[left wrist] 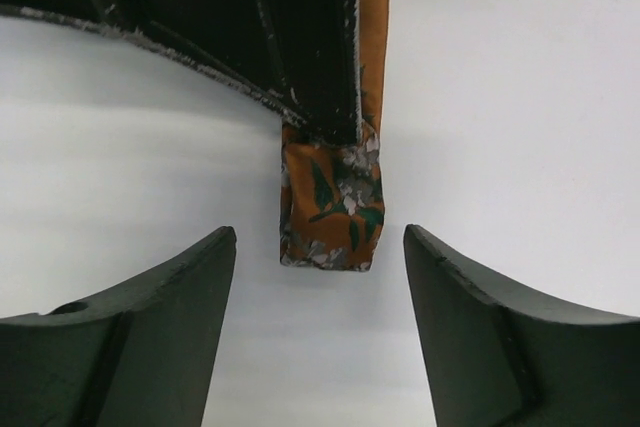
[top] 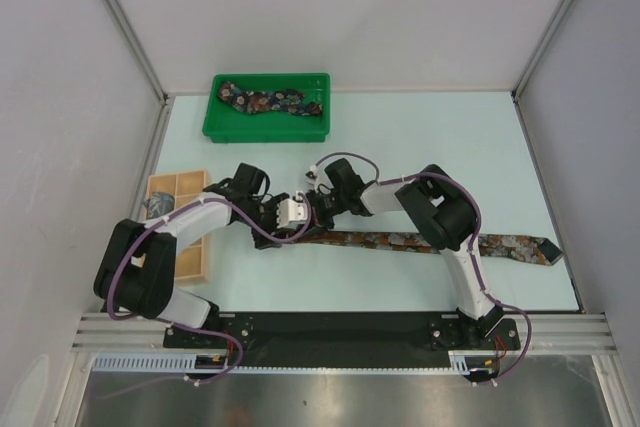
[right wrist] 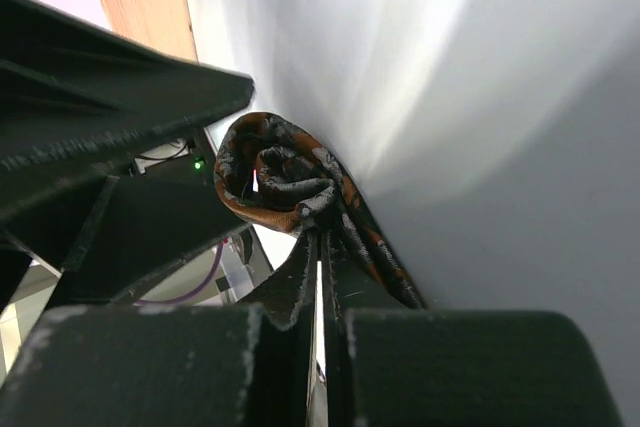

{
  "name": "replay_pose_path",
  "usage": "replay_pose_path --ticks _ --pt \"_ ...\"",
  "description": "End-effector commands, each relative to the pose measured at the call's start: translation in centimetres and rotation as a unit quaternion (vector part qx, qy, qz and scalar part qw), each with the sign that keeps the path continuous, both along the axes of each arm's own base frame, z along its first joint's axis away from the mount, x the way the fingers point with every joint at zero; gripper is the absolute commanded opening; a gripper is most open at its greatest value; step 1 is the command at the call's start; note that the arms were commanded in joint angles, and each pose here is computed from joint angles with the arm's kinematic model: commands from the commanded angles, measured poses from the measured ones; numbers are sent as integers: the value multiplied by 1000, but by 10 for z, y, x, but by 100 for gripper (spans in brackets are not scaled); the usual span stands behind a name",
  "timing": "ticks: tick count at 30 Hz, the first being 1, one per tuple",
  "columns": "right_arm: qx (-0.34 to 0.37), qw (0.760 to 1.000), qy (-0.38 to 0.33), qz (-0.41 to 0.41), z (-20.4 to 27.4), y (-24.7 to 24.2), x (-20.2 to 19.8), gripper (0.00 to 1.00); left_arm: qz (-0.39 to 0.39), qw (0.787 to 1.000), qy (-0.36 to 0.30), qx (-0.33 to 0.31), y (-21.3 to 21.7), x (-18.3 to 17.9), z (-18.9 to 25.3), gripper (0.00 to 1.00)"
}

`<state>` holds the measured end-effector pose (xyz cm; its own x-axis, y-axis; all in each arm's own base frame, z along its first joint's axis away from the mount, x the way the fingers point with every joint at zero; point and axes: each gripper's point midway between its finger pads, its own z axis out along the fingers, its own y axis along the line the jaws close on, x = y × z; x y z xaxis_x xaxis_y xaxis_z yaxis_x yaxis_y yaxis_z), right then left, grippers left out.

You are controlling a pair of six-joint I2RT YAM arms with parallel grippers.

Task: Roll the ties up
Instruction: Roll the tie at the center of the board.

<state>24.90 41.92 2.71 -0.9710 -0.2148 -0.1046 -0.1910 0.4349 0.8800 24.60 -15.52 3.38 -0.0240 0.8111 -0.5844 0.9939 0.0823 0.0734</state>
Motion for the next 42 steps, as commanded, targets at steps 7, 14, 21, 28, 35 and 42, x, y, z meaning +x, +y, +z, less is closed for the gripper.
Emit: replay_pose_path --ticks 7,14,21,28,35,42 --pt "14 1000 -13 6 13 -3 1 0 -19 1000 -11 -2 -29 7 -2 52" --pt "32 998 -52 12 40 -7 4 25 -15 1000 1 16 -27 6 -8 39" --pt "36 997 -65 11 48 1 8 37 -18 1000 8 13 -28 3 -11 39" --pt "12 998 -59 18 31 3 6 38 -14 1000 9 12 -30 6 -12 39" --pt "5 998 -53 18 17 3 5 33 -18 1000 11 7 -32 5 -14 39" --pt "-8 998 -57 16 8 -5 9 7 -13 1000 12 -17 -34 1 -5 47"
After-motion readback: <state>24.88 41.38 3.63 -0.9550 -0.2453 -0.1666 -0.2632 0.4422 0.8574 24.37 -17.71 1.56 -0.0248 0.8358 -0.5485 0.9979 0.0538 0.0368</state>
